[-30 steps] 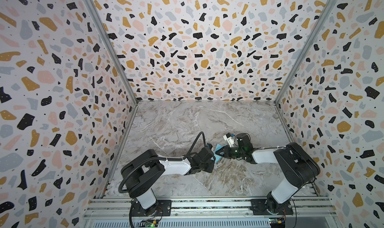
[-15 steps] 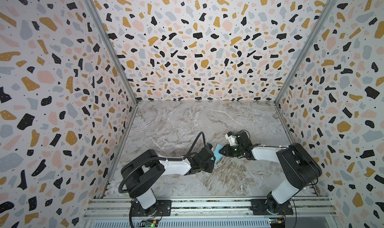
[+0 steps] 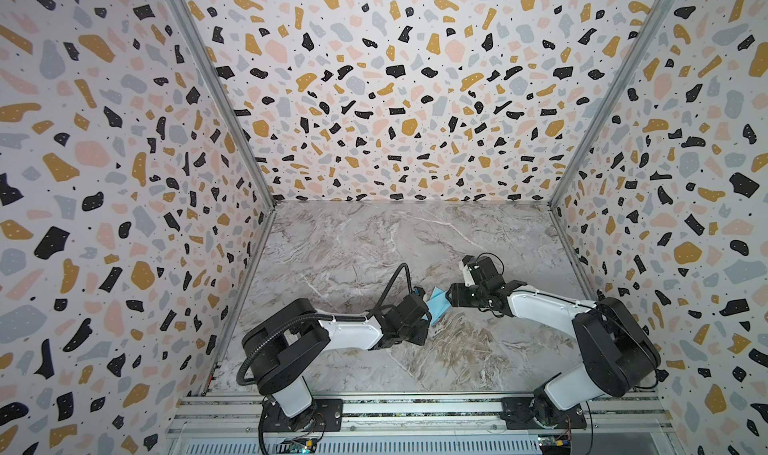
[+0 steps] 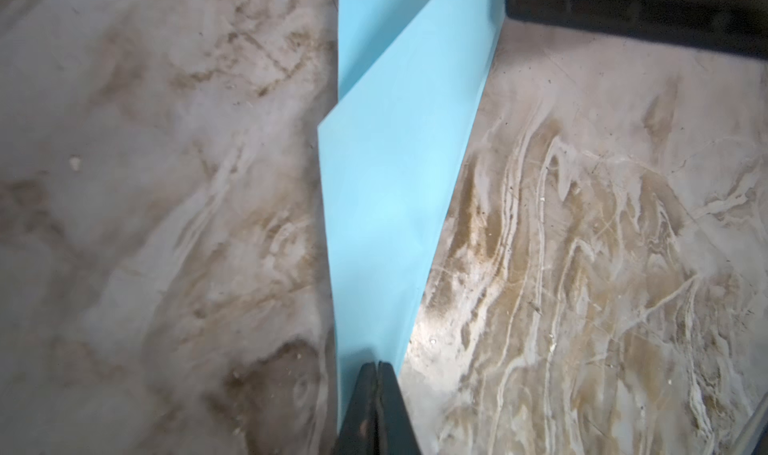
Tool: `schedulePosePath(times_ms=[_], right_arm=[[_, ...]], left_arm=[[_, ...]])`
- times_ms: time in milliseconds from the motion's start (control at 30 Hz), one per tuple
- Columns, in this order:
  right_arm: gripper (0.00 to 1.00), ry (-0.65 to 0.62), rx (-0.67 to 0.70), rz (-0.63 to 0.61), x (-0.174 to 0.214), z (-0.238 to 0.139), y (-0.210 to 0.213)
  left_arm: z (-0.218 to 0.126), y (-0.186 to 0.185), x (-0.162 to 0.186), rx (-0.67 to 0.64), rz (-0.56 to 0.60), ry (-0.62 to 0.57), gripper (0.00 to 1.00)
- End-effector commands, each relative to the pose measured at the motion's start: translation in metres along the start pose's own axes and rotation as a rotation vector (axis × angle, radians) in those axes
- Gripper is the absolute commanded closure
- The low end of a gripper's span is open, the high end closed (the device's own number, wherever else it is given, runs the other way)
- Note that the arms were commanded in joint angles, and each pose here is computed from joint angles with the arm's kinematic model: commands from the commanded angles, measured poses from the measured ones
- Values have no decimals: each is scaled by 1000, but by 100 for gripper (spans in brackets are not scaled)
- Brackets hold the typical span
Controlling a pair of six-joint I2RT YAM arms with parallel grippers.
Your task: Fold a paper plane with a square sheet of paper (pick it up from the middle)
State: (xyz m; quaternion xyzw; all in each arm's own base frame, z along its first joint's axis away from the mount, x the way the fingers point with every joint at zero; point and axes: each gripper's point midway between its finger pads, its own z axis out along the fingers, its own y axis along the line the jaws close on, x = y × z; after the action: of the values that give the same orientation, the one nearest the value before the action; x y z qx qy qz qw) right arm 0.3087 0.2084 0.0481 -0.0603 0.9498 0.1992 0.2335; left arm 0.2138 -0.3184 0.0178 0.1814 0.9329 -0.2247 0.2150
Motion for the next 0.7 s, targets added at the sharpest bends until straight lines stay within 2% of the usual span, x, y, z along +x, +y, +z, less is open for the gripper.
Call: schedulePosePath(times_ms=[0,100,567,667], right_arm=[[39,32,39,-35,1,4,1],[42,50,57,-40,5,9,-2],[66,161,146,-87,35,25,-24],[68,179,156,-95,39,27,-27]], left_arm=[[9,26,44,-92,-1,143,100],[8,25,44,-94,-1,143,100],[5,14,29,-70,9,113,100],[4,6,20,-50,17,97,100]])
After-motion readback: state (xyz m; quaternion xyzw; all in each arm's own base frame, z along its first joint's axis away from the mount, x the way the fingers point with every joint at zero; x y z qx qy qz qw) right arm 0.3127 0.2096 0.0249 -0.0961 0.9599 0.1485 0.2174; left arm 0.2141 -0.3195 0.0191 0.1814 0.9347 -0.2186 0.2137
